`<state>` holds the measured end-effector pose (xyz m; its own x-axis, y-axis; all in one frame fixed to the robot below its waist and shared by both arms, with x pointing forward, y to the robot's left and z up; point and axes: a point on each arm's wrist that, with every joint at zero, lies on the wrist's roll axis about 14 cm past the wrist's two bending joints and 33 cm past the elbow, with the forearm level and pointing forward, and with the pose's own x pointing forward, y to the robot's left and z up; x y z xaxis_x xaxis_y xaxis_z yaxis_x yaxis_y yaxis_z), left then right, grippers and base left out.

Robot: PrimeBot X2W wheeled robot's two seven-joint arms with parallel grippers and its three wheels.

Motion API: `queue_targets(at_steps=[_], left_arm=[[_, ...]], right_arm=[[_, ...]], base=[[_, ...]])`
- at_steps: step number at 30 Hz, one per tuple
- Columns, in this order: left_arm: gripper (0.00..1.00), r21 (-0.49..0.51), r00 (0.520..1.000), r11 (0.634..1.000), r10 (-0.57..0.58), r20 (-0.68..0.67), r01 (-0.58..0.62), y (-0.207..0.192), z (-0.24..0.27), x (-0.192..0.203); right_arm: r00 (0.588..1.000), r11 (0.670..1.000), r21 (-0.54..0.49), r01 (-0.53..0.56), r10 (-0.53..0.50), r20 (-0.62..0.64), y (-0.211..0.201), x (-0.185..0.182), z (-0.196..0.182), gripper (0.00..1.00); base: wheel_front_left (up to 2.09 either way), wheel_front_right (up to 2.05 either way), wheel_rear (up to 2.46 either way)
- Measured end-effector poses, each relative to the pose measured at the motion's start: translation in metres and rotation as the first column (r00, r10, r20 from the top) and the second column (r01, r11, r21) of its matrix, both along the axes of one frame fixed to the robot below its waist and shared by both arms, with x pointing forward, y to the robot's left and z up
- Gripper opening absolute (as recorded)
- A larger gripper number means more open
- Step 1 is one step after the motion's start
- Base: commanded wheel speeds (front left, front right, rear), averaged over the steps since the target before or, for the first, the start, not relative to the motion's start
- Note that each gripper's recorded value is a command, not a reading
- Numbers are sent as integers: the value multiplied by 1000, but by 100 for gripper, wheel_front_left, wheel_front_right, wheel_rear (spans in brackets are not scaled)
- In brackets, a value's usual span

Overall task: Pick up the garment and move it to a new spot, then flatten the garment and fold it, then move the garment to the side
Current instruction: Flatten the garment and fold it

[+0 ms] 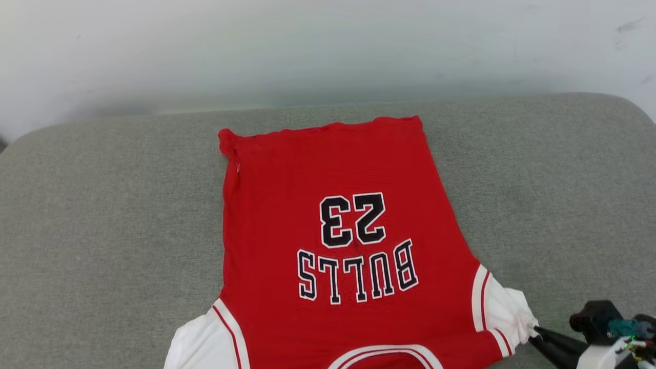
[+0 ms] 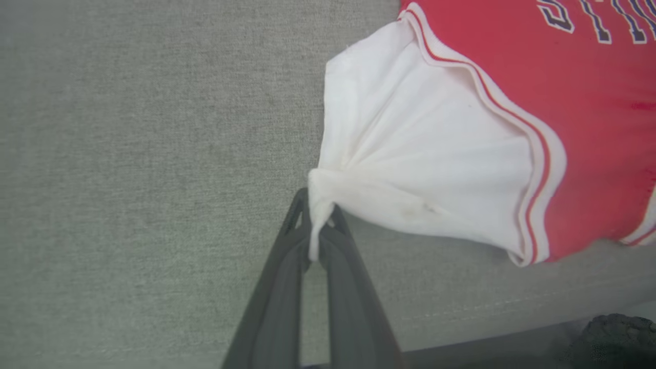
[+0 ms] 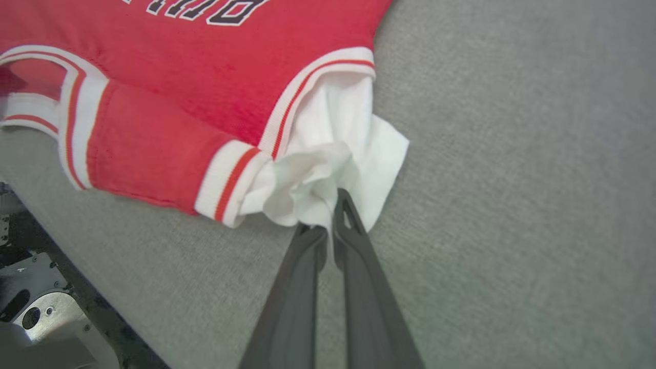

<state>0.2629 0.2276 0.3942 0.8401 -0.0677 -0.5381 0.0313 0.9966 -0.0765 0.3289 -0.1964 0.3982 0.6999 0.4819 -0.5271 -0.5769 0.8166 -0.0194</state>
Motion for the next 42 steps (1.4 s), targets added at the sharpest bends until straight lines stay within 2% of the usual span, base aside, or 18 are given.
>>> queue_targets(at_steps=[4, 7, 9, 14, 17, 24, 27, 30, 33, 35, 38, 42], left_arm=[[0, -11, 1000, 1000, 22, 14, -22, 0, 2, -3], [0, -5, 999, 1000, 22, 27, -22, 1, 4, -3], [0, -6, 999, 1000, 23, 48, -23, 0, 8, 1], [0, 0, 996, 1000, 14, 88, -14, -3, 17, 9], [0, -3, 993, 1000, 11, 118, -11, -7, 23, 14], [0, 20, 983, 1000, 2, 186, -6, -10, 38, 28], [0, 25, 975, 1000, -5, 221, -1, -12, 47, 39], [0, 27, 971, 1000, -15, 237, 9, -17, 50, 48], [0, 17, 967, 1000, -18, 255, 14, -22, 52, 59], [0, 21, 965, 1000, -21, 262, 16, -23, 53, 67], [0, 27, 963, 999, -26, 269, 19, -25, 52, 77], [0, 28, 963, 999, -23, 269, 16, -27, 48, 89]], right_arm=[[999, 1000, 0, -4, 4, -42, -1, -23, -8, 0], [999, 1000, -2, 26, -26, -40, -5, -24, -8, 0], [998, 999, 15, 52, -51, -35, -4, -22, -6, 100], [995, 996, 7, 84, -85, 60, -13, 1, 16, 100], [981, 994, -2, 114, -112, 158, -25, 27, 45, 100], [875, 989, 28, 146, -142, 463, -31, 108, 162, 100], [843, 991, 49, 126, -132, 521, -14, 136, 198, 100], [838, 992, 41, 118, -122, 532, -1, 167, 222, 100], [870, 990, 60, 128, -141, 473, 12, 200, 227, 100], [900, 990, 33, 137, -138, 414, 20, 222, 222, 100], [962, 987, -41, 156, -142, 235, 27, 248, 190, 100], [992, 980, -156, 126, -125, 18, 41, 271, 147, 100]], base=[[0, 0, 0], [0, 0, 0], [0, 0, 0], [0, 0, 0], [0, 0, 0], [0, 0, 0], [0, 0, 0], [0, 0, 0], [0, 0, 0], [0, 0, 0], [0, 0, 0], [0, 0, 0]])
